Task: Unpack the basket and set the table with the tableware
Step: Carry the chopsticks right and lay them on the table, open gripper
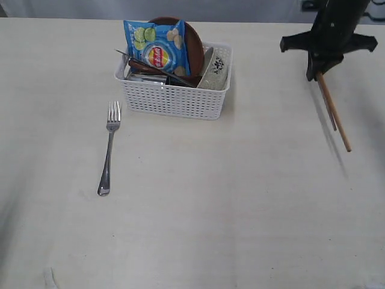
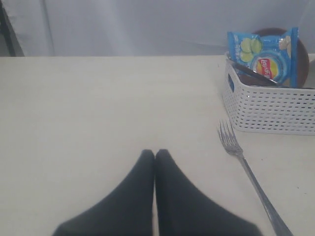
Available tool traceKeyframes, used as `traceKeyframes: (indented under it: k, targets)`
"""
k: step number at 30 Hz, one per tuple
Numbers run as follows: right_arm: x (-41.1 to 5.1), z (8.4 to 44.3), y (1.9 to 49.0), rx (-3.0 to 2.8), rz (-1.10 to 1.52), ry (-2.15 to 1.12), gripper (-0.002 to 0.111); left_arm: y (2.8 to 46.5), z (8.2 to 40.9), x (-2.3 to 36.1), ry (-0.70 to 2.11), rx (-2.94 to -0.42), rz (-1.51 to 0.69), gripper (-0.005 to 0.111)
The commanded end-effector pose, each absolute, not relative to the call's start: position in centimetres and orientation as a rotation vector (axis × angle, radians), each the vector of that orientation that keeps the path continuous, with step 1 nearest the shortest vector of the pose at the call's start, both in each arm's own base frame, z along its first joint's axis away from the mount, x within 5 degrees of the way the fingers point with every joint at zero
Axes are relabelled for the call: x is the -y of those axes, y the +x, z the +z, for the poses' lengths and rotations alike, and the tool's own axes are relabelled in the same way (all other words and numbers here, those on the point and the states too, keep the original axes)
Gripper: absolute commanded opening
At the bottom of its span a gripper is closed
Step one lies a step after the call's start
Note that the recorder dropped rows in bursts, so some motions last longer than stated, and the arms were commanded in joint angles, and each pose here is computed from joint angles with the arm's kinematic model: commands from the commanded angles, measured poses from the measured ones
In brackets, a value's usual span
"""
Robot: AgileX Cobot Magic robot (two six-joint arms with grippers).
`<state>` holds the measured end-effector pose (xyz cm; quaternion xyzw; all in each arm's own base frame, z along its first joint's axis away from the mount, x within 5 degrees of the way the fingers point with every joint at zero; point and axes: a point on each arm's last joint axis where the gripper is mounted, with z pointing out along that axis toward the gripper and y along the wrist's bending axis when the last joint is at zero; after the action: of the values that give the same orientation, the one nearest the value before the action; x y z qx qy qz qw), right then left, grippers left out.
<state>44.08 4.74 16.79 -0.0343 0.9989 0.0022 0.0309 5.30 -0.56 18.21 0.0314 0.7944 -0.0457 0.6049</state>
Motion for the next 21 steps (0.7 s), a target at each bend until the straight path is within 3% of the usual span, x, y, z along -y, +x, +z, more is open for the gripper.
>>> traceKeyframes:
  k: [1,12,14,19,21]
  targets:
    - [-4.4,14.2,43.3,-3.046,0.036,-0.041,0.0,5.3,18.2,0.5,0.073,-1.827,-0.1,0.0]
    - [-4.5,11.4,42.9,-3.067,0.047,0.007,0.0,5.3,18.2,0.5,0.073,-1.827,-0.1,0.0]
    - [-4.5,11.0,42.8,-3.079,0.045,0.007,0.006,5.3,18.2,0.5,0.073,-1.827,-0.1,0.0]
    - [-4.4,10.6,42.8,-3.093,0.043,0.011,0.036,5.3,18.2,0.5,0.073,-1.827,-0.1,0.0]
    - [-4.4,10.6,42.8,-3.093,0.043,0.011,0.043,5.3,18.2,0.5,0.073,-1.827,-0.1,0.0]
